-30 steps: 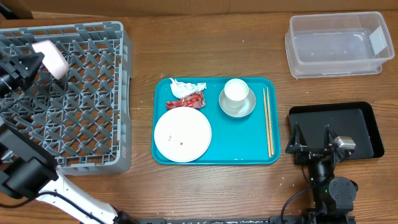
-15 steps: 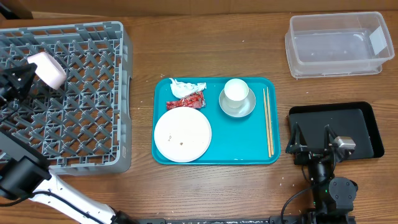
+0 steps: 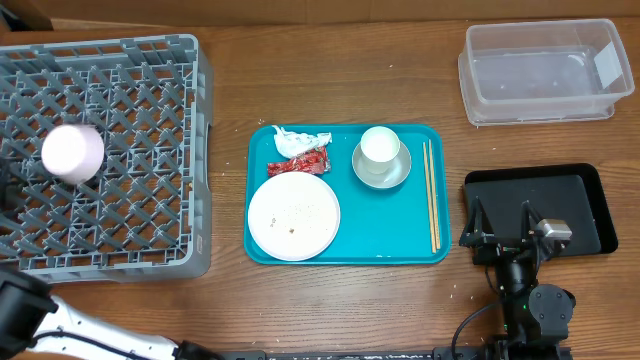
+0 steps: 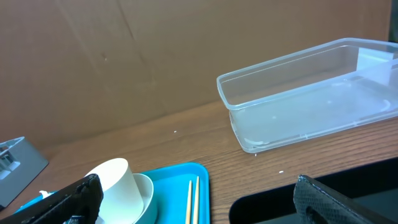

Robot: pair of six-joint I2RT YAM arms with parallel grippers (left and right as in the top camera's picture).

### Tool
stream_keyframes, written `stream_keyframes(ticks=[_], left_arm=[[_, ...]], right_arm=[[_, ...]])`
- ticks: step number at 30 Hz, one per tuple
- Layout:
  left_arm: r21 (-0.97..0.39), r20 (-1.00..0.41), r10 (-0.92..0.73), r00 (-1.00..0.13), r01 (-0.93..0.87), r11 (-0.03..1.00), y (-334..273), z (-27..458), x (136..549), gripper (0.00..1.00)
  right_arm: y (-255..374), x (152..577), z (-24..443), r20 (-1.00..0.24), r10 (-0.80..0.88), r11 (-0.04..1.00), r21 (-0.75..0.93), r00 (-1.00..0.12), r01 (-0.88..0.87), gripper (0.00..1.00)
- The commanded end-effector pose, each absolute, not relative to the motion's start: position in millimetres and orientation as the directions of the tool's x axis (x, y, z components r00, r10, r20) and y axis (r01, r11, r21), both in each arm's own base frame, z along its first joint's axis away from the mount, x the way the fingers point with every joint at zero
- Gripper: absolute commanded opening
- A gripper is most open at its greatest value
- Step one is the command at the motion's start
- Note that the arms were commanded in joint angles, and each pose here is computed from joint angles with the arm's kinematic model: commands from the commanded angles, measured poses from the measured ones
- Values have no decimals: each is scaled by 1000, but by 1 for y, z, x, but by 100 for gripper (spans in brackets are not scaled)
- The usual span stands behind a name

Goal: Sort waste into correct bins and load items into the dishwasher
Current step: 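Carry the pink bowl to the dish rack and release it, then move the left gripper to the white cup and grasp its rim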

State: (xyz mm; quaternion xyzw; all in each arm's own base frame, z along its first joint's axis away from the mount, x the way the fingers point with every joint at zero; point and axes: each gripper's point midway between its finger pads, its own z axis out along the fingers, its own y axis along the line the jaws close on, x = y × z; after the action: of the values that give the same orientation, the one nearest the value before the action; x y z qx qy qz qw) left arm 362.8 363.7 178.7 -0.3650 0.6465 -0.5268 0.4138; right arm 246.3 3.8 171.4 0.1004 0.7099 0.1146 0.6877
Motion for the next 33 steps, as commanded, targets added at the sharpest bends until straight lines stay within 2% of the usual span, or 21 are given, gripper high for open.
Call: stream_keyframes(ticks=[1, 6, 11, 15, 18, 23, 27, 31, 33], left_arm=[[-962, -240, -914, -327, -49, 270, 374, 223, 342, 100], [-913, -363, -891, -274, -87, 399, 369, 273, 331, 100], [-850, -464, -845, -265, -137, 509, 334, 322, 337, 100], [-810, -521, -799, -300, -121, 573, 284, 359, 354, 100], [-760, -588, -707, -393, -30, 649, 221, 377, 377, 100], [-692, -571, -553, -607, -6, 722, 109, 348, 413, 100], [-560, -571, -340, -747, 52, 827, 21, 313, 430, 100], [-354, -653, -9, -757, 296, 887, -73, 301, 432, 100], [-294, -657, 84, -750, 357, 887, -112, 296, 429, 100]], right_arm=[[1, 246, 170, -954, 297, 955, 297, -27, -4, 100], [1, 246, 170, -954, 297, 955, 297, -27, -4, 100], [1, 246, 170, -954, 297, 955, 297, -27, -4, 100], [1, 246, 170, -954, 297, 955, 297, -27, -4, 100], [1, 246, 170, -955, 297, 955, 297, -27, -5, 100], [1, 246, 170, -954, 297, 955, 297, -27, -4, 100], [1, 246, 170, -954, 297, 955, 297, -27, -4, 100], [1, 246, 170, -954, 297, 955, 297, -27, -4, 100], [1, 246, 170, -955, 297, 955, 297, -27, -4, 100]])
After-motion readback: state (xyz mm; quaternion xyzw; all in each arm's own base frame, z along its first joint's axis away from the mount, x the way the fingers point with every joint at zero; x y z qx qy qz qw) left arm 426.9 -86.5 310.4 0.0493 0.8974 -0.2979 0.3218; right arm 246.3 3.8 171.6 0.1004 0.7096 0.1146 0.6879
